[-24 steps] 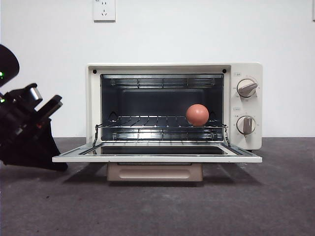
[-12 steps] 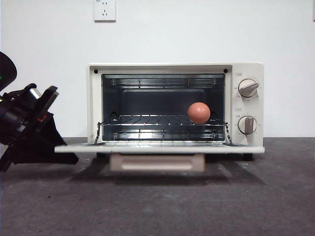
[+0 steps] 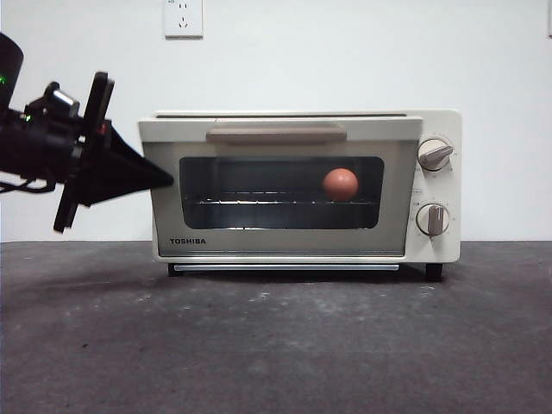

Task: Eggoven

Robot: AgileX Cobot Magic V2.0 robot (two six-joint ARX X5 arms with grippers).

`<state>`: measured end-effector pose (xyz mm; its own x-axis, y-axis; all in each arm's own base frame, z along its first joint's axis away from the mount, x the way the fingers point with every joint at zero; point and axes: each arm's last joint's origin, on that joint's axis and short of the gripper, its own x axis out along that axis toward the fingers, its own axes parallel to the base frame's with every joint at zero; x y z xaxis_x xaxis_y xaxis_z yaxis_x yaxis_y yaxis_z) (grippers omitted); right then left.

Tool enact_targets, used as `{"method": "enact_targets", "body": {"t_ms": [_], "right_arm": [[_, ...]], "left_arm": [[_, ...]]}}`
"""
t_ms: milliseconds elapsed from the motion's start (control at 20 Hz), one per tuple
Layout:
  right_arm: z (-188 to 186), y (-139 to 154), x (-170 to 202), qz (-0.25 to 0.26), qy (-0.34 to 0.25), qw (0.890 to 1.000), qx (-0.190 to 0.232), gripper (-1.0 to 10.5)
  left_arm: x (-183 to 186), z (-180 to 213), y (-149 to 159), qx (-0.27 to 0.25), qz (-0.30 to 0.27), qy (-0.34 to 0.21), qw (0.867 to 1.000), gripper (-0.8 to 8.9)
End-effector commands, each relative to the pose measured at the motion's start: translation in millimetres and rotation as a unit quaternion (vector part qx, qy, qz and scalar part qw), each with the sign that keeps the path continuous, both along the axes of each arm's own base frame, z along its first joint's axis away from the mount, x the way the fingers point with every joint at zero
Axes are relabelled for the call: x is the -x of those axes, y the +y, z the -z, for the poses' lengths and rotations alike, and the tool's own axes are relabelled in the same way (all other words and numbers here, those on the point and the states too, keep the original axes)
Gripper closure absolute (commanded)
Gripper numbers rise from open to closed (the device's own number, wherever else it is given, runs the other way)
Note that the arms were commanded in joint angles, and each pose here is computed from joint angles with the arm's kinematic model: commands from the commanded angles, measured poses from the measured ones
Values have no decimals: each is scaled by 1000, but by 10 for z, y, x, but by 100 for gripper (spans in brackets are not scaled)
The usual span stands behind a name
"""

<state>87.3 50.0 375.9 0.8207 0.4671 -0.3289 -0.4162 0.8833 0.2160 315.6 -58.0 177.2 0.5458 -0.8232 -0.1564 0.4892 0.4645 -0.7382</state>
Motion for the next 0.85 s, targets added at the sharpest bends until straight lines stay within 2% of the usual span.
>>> {"method": "enact_targets", "body": {"t_ms": [50,500,700,850], "right_arm": [[-42,-1,13,-3,-3,1000,3,640],[-14,-5,19,-3,11,1000,10,641],[-1,13,-5,-8,18,1000,13,641],[29,33,-40,-9,31,999,24,641]], "left_arm": [[-85,-66,17,12,-17,-3,1000,807],[11,-272,-26,2,-7,-18,1000,806],[180,-466,-69,-40,-12,-35,999,806],[377,-628,-110,-94,-34,-46,994,806]]}}
